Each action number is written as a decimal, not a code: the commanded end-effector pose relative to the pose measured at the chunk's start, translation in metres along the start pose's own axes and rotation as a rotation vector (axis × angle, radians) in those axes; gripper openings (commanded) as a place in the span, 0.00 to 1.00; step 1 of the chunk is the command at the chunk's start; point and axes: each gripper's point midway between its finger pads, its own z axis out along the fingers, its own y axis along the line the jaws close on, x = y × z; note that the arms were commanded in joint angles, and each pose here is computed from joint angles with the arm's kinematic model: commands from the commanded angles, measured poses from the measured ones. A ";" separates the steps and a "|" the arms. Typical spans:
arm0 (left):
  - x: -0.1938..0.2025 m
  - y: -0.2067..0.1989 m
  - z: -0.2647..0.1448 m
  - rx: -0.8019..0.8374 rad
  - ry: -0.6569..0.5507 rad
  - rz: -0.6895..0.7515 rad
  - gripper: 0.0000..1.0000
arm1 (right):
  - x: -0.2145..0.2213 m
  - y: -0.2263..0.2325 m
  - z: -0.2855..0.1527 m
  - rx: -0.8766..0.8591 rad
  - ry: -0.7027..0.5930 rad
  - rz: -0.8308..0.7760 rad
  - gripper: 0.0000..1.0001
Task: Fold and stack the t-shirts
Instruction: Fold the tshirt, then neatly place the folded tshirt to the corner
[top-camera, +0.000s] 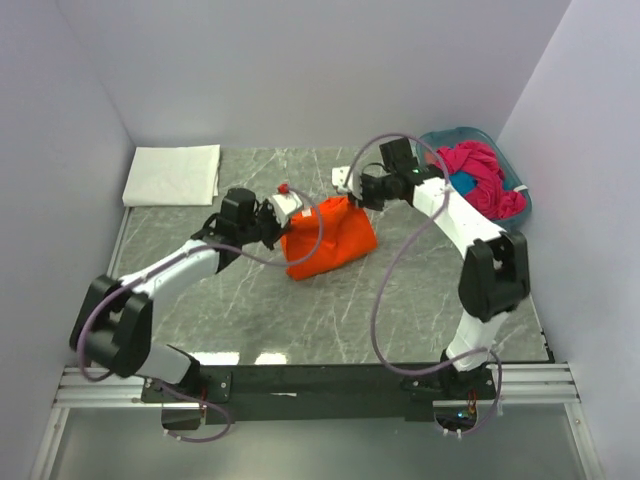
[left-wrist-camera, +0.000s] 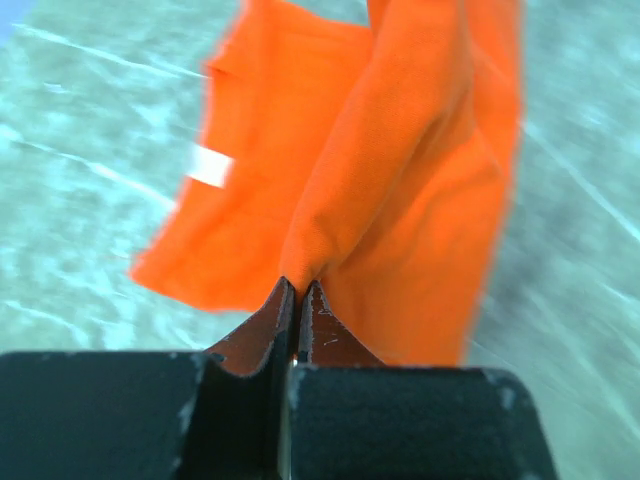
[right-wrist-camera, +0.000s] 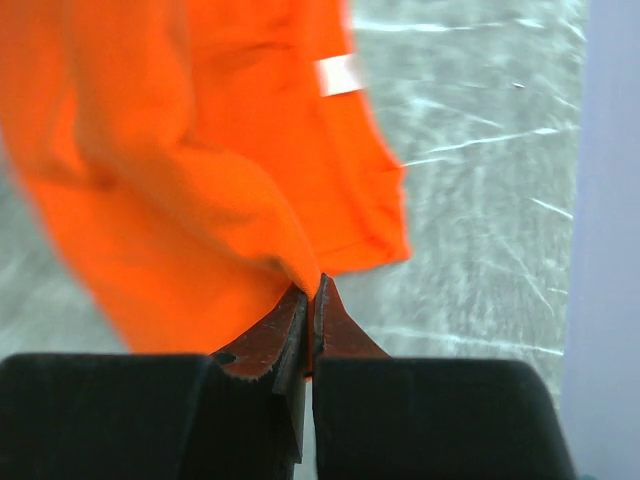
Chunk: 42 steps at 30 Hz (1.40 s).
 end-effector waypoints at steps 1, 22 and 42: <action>-0.035 0.037 0.018 -0.053 -0.120 0.057 0.00 | -0.008 -0.044 0.025 0.100 -0.045 0.144 0.00; -0.005 0.121 0.041 -0.351 -0.052 -0.021 0.00 | 0.017 -0.121 0.086 0.356 -0.020 0.317 0.00; -0.017 0.191 0.005 -0.712 -0.014 -0.528 0.99 | -0.011 -0.143 -0.006 0.520 -0.134 0.655 0.69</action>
